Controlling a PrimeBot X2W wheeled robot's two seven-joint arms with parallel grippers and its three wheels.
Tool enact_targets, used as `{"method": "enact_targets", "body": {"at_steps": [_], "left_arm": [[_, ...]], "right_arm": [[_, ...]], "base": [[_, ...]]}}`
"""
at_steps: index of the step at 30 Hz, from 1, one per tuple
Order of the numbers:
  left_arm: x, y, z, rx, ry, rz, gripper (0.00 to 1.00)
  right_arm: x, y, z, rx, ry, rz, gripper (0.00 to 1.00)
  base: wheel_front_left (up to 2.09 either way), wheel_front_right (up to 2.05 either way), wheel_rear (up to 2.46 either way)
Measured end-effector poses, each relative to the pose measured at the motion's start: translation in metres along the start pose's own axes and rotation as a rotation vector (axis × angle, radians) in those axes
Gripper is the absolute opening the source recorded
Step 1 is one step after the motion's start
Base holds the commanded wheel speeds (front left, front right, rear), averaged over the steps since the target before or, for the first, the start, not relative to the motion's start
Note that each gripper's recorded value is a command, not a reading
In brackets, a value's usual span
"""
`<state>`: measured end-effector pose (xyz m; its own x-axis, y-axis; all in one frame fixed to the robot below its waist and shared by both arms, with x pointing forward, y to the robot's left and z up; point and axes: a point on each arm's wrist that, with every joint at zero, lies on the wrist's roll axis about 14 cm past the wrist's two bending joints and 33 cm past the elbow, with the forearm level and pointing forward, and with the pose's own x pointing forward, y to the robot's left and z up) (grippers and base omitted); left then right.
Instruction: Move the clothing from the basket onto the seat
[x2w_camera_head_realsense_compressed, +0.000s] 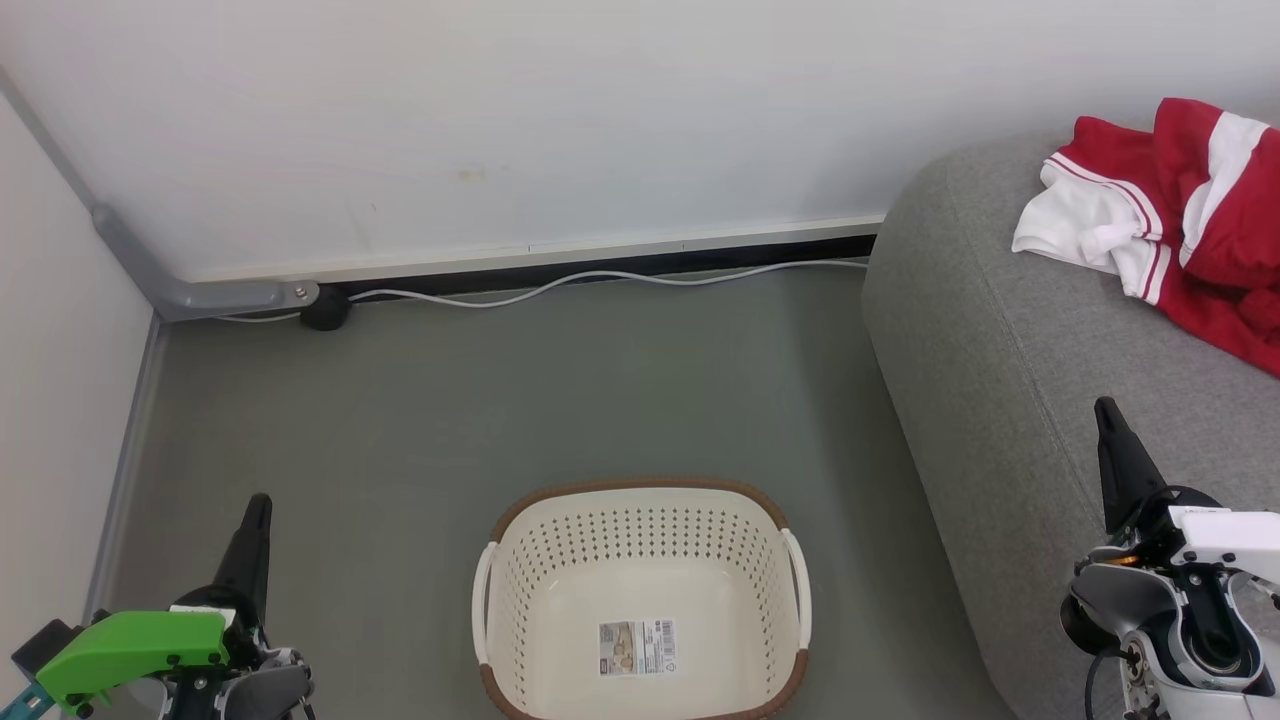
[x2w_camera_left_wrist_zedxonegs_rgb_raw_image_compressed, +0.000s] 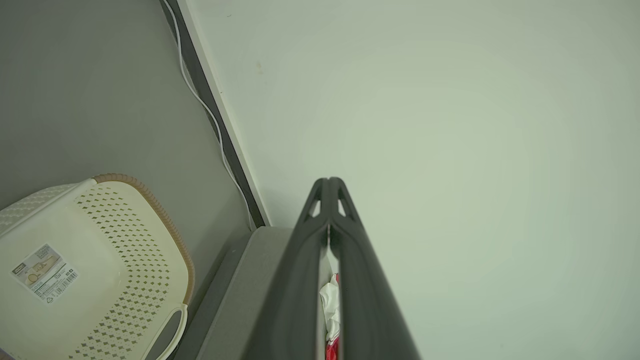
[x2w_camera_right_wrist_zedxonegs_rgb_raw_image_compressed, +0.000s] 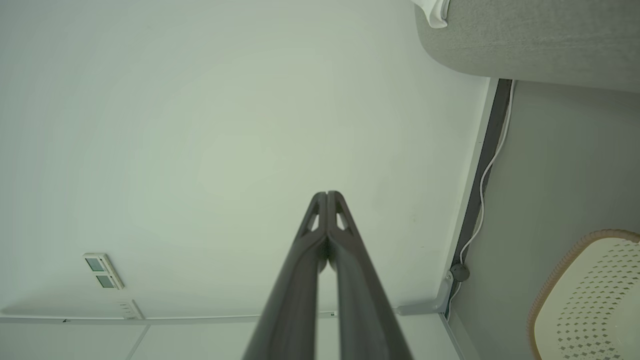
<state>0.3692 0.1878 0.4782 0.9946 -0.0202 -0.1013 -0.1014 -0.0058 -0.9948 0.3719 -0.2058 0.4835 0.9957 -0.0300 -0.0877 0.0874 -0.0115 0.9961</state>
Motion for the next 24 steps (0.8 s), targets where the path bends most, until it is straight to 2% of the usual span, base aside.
{"method": "enact_targets", "body": {"at_steps": [24], "left_arm": [[0.0005, -0.0005, -0.0012, -0.001, 0.007, -0.001, 0.0]], "right_arm": [[0.0, 0.0001, 0.0001, 0.0, 0.0, 0.0, 0.0]], "base": [[0.0, 0.0, 0.0]]}}
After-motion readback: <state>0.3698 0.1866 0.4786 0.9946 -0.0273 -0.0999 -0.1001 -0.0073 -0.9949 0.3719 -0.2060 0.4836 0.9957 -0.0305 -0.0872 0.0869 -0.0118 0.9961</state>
